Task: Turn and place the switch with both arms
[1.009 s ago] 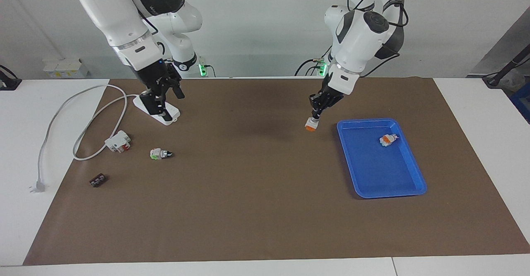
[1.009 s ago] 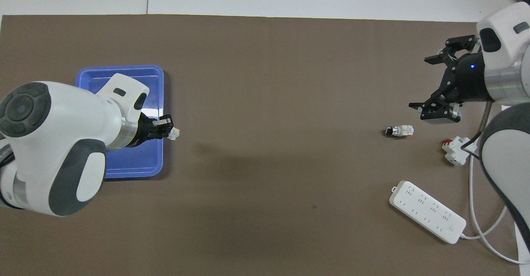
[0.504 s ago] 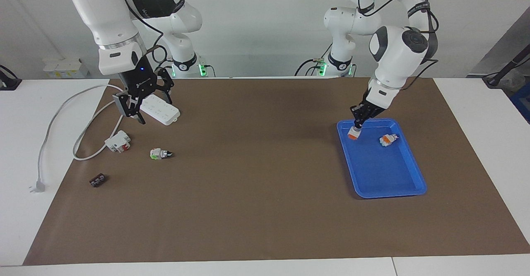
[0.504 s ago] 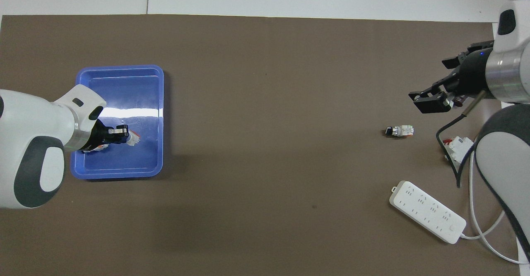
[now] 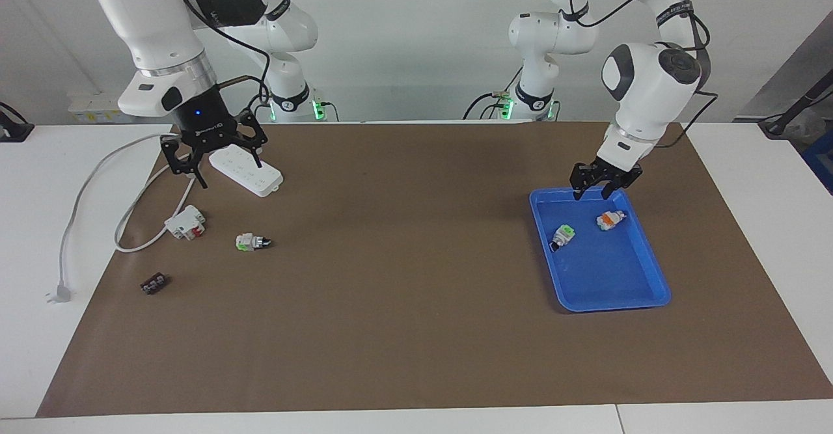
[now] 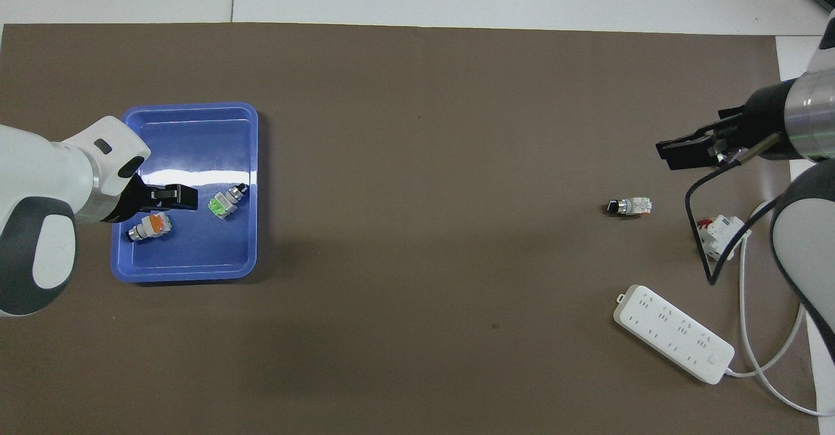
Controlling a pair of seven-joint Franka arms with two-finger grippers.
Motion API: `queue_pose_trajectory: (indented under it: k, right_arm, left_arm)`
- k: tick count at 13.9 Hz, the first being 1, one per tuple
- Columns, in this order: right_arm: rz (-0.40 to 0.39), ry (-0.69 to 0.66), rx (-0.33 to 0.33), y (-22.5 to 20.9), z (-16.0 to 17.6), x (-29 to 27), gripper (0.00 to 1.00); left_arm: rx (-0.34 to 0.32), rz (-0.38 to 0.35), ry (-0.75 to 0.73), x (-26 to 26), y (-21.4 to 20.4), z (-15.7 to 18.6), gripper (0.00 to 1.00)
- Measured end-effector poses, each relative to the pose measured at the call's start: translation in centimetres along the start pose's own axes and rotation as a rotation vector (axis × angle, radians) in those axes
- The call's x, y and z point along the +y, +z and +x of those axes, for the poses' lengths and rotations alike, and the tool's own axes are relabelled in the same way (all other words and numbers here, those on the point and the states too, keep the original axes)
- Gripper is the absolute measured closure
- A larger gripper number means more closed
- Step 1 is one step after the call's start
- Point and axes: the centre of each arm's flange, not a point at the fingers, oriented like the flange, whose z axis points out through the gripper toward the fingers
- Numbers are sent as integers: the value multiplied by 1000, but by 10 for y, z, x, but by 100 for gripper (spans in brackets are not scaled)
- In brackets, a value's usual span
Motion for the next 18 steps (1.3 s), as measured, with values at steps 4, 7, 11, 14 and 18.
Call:
queue_pose_trajectory:
  k: [4, 7, 11, 14, 18]
  right_arm:
    - [1, 118, -52, 1, -5, -1, 0]
    - [-8, 170, -74, 1, -6, -5, 0]
    - [-8, 183, -78, 2, -6, -7, 0]
    - [-7, 204, -83, 2, -6, -7, 0]
    - [-5, 270, -106, 2, -9, -10, 0]
  left_arm:
    - [-43, 4, 21, 12, -63, 20, 10]
    - [-81, 65, 46, 14, -106, 17, 10]
    - [-80, 90, 82, 30, -143, 13, 1]
    - [-76, 89, 87, 28, -141, 16, 0]
    - [-49, 88, 90, 27, -135, 24, 0]
